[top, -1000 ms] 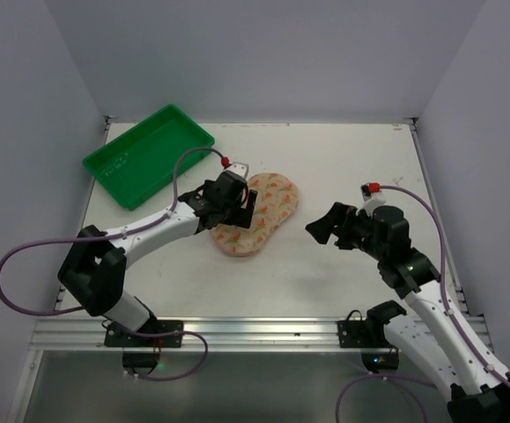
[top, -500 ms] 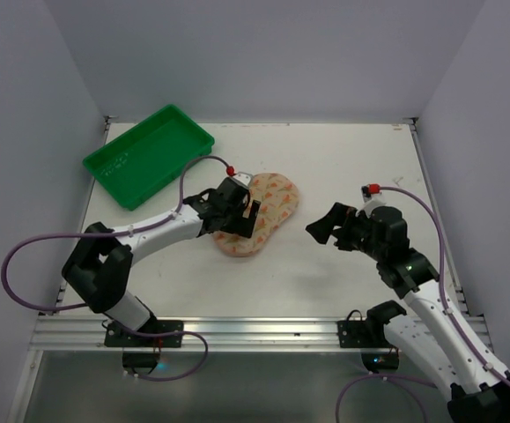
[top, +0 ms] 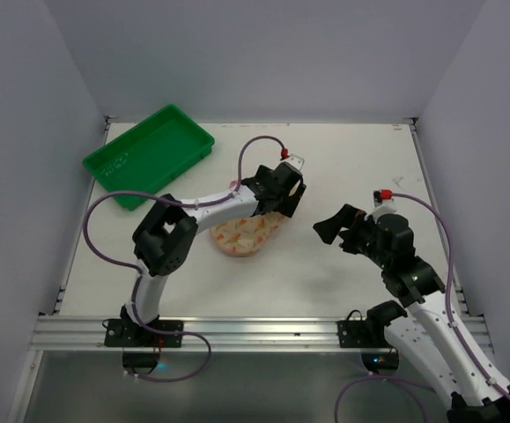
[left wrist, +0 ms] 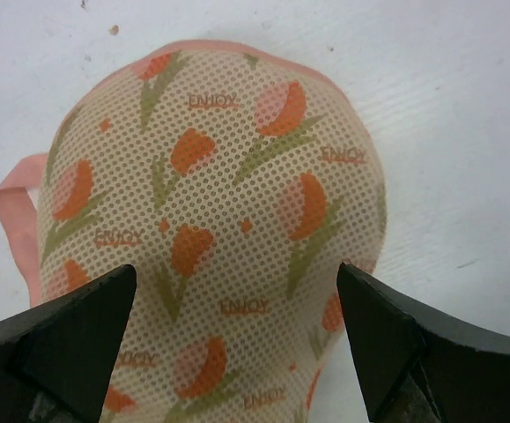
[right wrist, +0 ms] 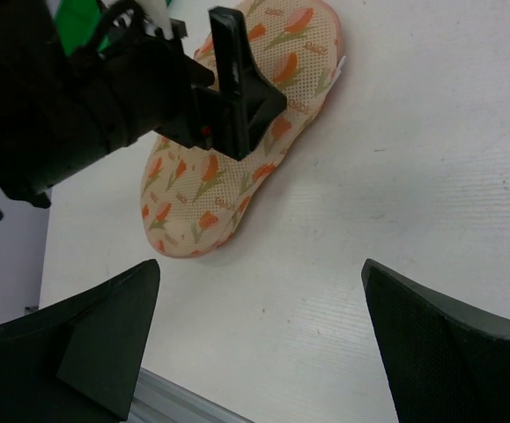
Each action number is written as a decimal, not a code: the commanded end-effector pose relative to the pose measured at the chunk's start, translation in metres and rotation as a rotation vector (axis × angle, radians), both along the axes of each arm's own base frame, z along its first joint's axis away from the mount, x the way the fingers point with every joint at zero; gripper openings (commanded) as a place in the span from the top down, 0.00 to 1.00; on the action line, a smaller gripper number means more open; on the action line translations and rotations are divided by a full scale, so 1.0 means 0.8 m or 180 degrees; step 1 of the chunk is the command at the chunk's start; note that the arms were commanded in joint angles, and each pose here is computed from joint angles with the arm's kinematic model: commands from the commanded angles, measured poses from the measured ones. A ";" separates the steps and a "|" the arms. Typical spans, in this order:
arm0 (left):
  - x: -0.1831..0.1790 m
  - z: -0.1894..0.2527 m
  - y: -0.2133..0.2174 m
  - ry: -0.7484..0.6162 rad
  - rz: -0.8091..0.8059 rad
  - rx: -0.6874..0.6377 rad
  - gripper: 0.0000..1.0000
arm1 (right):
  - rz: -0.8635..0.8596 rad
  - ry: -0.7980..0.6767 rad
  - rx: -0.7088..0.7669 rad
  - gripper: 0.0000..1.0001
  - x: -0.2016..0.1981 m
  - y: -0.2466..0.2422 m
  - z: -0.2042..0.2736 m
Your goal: Unzip the laundry bag and remove the bra
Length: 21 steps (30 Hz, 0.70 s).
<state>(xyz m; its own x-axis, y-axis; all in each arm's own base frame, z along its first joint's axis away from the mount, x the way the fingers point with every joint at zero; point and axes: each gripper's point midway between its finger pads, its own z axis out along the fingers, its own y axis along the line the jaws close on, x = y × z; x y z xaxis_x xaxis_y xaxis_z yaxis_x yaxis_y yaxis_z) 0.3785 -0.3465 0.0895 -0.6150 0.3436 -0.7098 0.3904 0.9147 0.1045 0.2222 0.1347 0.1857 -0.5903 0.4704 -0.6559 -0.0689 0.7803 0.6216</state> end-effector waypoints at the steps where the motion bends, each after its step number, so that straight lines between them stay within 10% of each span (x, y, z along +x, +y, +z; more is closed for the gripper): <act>1: 0.012 -0.014 0.012 -0.0081 0.0035 0.0229 0.00 | -0.0105 0.0017 0.0012 0.01 -0.001 -0.007 0.001; 12: -0.081 0.008 0.137 -0.0470 -0.0331 0.0628 0.00 | 0.0067 -0.0015 0.0014 0.01 -0.004 0.002 -0.001; 21: -0.136 0.090 0.222 -0.0443 0.1701 -0.0834 0.00 | 0.0402 -0.0095 0.0092 0.02 0.005 0.027 0.012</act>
<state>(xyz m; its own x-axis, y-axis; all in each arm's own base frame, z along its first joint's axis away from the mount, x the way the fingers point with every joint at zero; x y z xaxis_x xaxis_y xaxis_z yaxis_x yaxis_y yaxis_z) 0.2852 -0.2046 0.1803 -0.4782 0.1173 -0.8704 0.2040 0.9788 0.0198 0.2202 0.1465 0.1765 -0.6458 0.4301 -0.6308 -0.1002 0.7714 0.6285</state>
